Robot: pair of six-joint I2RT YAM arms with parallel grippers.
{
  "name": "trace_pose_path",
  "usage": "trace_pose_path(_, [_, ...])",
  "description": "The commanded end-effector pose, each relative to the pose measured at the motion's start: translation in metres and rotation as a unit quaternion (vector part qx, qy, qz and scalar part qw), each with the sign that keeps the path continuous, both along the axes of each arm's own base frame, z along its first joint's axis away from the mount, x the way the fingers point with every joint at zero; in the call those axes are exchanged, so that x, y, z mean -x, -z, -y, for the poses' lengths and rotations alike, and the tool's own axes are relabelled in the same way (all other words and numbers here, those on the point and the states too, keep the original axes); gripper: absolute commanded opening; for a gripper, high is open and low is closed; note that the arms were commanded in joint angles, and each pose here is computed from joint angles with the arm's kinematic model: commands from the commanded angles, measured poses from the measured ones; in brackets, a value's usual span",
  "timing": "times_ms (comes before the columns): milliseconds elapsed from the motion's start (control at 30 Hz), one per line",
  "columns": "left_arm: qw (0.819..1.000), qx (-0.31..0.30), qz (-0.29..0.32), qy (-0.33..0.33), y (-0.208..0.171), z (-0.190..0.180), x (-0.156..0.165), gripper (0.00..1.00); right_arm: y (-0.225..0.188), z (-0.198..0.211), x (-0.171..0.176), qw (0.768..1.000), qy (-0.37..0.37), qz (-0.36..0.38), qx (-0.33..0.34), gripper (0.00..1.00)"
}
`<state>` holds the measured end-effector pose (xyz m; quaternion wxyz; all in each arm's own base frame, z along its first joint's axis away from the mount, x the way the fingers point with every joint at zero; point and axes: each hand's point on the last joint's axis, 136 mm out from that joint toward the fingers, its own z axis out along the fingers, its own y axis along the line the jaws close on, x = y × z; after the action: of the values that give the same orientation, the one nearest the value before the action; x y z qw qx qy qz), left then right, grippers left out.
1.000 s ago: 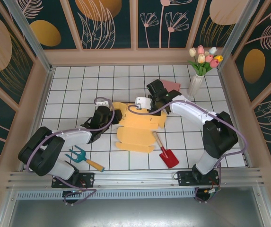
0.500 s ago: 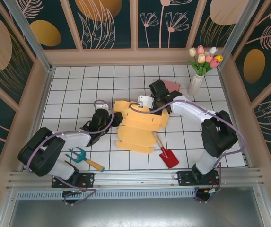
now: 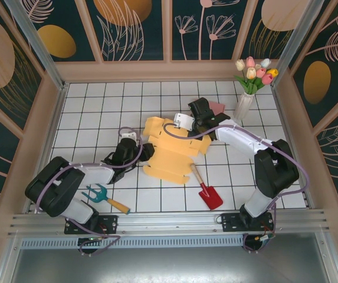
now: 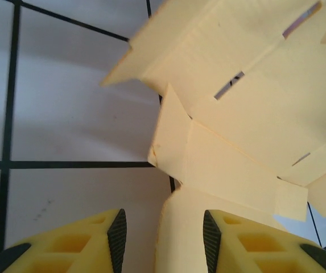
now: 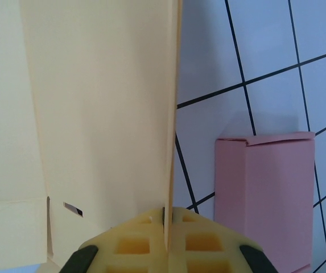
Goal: Fold the paper box
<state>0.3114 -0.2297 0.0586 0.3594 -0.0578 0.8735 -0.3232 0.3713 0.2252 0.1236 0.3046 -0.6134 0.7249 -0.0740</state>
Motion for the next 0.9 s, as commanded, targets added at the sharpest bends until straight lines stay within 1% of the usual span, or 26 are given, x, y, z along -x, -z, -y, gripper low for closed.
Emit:
trace_pose_path(0, [0.999,0.037,0.035,0.016,-0.030,0.023,-0.014,0.43,-0.008,0.000,-0.001,1.000,0.010,0.011,-0.018,0.00])
trace_pose_path(133, [0.999,0.008,0.050,0.007,-0.038,0.026,-0.029,0.43,-0.006,-0.004,0.003,1.000,0.003,0.007,-0.022,0.00])
trace_pose_path(233, [0.998,-0.022,0.053,-0.006,-0.035,0.022,-0.037,0.43,-0.006,-0.005,0.004,1.000,0.000,0.007,-0.021,0.00])
trace_pose_path(400, [0.999,-0.012,0.051,0.016,-0.033,0.034,-0.037,0.43,-0.006,-0.009,0.005,1.000,-0.003,0.006,-0.028,0.00])
trace_pose_path(433, [0.999,-0.019,0.047,0.012,-0.031,0.031,-0.037,0.43,-0.006,-0.008,0.006,1.000,-0.002,0.005,-0.027,0.00])
trace_pose_path(500, [0.998,-0.048,0.048,-0.018,-0.027,0.016,-0.039,0.44,-0.004,-0.006,0.007,1.000,-0.002,0.006,-0.022,0.00])
trace_pose_path(567, [0.995,-0.075,0.052,-0.045,-0.025,0.000,-0.038,0.46,-0.004,-0.004,0.006,1.000,0.000,0.009,-0.020,0.00])
trace_pose_path(633, [0.993,-0.091,0.055,-0.057,-0.022,-0.009,-0.037,0.49,-0.005,-0.006,0.005,1.000,-0.001,0.010,-0.022,0.00])
trace_pose_path(800, [0.988,-0.123,0.053,-0.081,-0.019,-0.020,-0.042,0.56,-0.002,-0.007,0.008,1.000,-0.002,0.004,-0.022,0.00])
trace_pose_path(867, [0.988,-0.120,0.054,-0.077,-0.020,-0.017,-0.044,0.57,-0.001,-0.005,0.008,1.000,-0.001,0.004,-0.019,0.00])
